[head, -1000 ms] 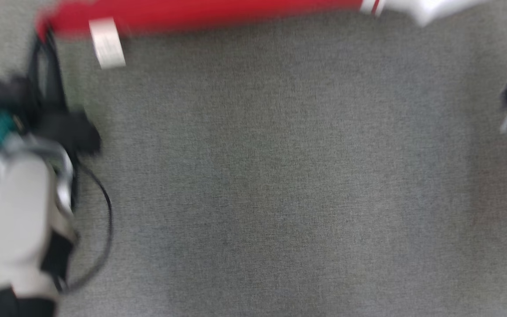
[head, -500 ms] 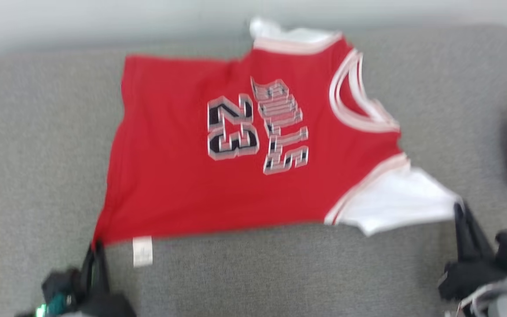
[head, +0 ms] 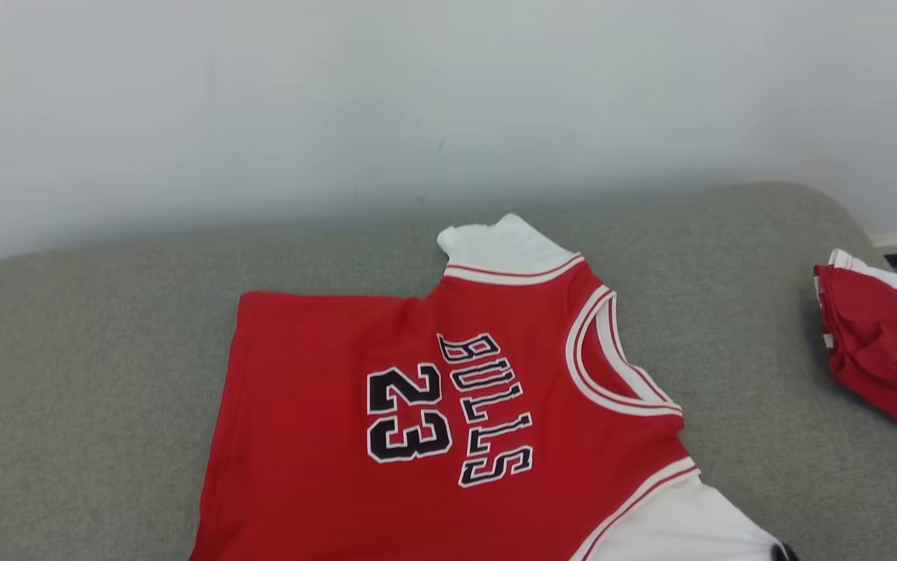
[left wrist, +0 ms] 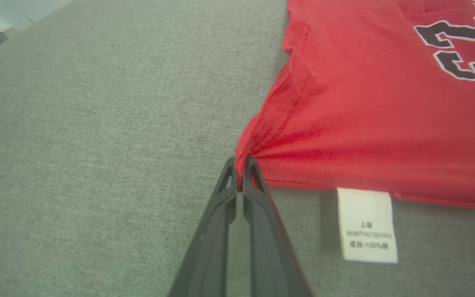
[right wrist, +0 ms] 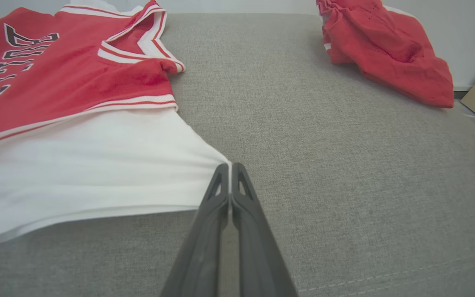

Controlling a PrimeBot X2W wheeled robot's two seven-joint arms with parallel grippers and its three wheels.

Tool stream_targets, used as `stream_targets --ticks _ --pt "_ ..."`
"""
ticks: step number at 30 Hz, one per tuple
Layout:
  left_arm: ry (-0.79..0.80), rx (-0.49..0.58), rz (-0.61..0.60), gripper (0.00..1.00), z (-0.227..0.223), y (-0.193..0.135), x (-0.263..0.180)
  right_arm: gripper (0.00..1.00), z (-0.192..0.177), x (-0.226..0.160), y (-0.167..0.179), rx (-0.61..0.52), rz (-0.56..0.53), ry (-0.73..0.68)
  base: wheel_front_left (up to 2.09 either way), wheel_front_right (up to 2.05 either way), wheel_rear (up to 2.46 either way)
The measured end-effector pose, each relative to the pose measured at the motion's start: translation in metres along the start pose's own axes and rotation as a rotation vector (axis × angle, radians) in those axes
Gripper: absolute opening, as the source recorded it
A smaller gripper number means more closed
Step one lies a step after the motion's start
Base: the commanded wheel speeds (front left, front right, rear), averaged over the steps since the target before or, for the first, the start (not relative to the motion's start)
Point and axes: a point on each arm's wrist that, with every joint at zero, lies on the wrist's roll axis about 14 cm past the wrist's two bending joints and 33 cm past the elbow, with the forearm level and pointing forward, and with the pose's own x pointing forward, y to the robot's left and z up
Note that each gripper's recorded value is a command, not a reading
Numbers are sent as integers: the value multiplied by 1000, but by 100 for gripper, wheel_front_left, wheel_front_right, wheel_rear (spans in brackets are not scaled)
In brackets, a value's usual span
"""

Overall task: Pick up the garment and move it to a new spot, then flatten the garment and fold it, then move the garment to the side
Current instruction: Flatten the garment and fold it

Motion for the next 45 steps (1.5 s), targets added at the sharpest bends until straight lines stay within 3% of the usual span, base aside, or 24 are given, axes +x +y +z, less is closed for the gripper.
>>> stream_targets --ticks 11,16,21,29,45 --pt "26 -24 13 0 -19 7 -27 0 -28 -36 1 10 6 43 0 0 0" --pt "11 -38 -8 0 -15 2 -28 0 -18 -35 0 5 9 13 0 0 0" --pt "-100 -85 -35 0 24 -6 -13 0 10 -19 7 -4 37 -61 0 0 0" --pt "-208 -41 -77 0 69 -16 13 0 73 21 18 -20 73 -212 0 0 0" --pt "-174 -5 -115 0 75 -32 57 0 90 85 23 -52 71 -179 0 0 0"
